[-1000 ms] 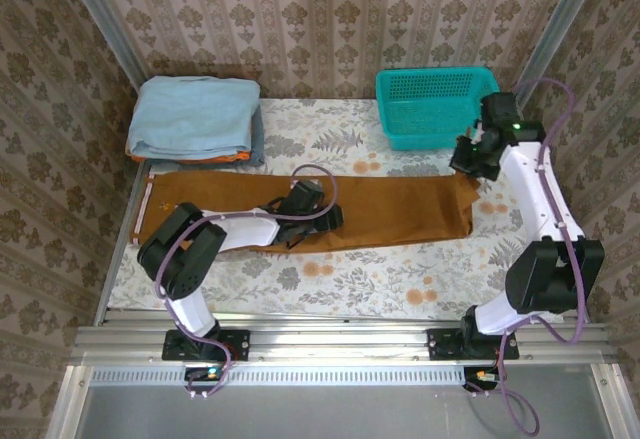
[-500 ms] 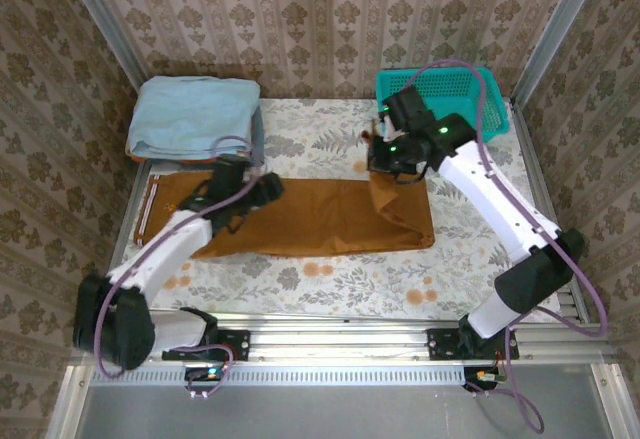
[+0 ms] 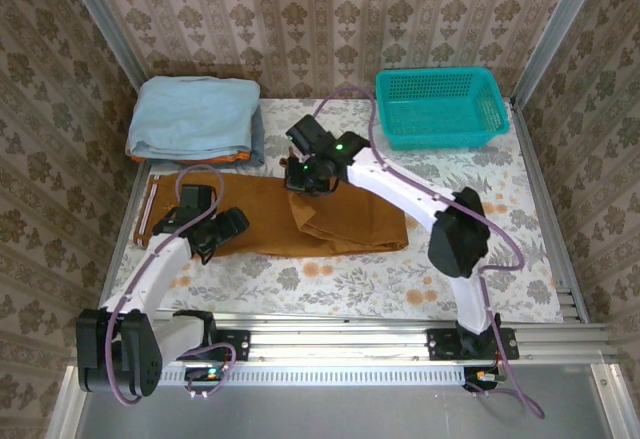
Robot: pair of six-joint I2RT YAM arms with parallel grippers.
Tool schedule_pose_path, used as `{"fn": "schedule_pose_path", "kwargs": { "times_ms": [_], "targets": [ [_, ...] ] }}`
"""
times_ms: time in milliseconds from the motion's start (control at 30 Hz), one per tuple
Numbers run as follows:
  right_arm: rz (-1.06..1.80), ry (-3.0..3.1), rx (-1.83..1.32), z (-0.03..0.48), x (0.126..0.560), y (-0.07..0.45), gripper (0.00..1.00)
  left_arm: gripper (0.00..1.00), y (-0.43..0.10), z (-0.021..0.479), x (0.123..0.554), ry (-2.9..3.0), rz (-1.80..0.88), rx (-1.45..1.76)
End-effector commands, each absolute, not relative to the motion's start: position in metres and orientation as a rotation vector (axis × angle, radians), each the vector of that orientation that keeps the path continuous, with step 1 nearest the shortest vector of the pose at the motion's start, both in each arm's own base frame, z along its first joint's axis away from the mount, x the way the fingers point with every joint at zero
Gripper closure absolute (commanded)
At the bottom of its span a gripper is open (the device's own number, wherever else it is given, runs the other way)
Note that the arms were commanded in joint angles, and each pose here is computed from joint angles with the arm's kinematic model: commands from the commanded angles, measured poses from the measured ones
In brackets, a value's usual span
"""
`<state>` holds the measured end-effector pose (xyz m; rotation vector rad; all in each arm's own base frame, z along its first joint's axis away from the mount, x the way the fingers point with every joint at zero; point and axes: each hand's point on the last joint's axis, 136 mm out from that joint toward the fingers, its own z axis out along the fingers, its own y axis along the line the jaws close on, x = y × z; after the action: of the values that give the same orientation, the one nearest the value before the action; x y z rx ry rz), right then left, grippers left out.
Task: Fold and stack the trousers
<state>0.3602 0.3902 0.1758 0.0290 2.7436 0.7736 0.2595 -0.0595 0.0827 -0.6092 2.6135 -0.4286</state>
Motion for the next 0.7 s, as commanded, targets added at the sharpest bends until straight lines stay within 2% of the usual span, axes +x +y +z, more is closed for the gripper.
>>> {"fn": "schedule_pose_path", "kwargs": {
  "times_ms": [0, 200, 233, 300, 333, 400, 533, 667],
  "targets": [
    [0.84, 2.702, 0.085, 0.182, 0.37, 0.411, 1.0, 0.19, -0.058, 0.077, 0.256, 2.638, -0.426, -0.581],
    [0.869, 2.756, 0.142, 0.144, 0.371, 0.436, 1.0, 0.19, -0.055, 0.081, 0.257, 2.627, -0.437, -0.585],
    [0.904, 2.769, 0.154, 0.137, 0.37, 0.443, 0.95, 0.18, -0.055, 0.084, 0.258, 2.621, -0.442, -0.584],
    [0.993, 2.802, 0.176, 0.124, 0.366, 0.459, 0.65, 0.17, -0.055, 0.092, 0.261, 2.609, -0.446, -0.579],
    [1.038, 2.813, 0.172, 0.122, 0.364, 0.466, 0.55, 0.16, -0.055, 0.096, 0.262, 2.604, -0.449, -0.574],
    [1.102, 2.815, 0.152, 0.129, 0.362, 0.473, 0.47, 0.15, -0.055, 0.105, 0.264, 2.589, -0.455, -0.566],
    [1.183, 2.767, 0.065, 0.17, 0.357, 0.47, 0.43, 0.15, -0.057, 0.122, 0.269, 2.562, -0.472, -0.554],
    [1.115, 2.685, 0.017, 0.213, 0.357, 0.424, 0.45, 0.17, -0.074, 0.139, 0.279, 2.543, -0.523, -0.501]
  ]
}}
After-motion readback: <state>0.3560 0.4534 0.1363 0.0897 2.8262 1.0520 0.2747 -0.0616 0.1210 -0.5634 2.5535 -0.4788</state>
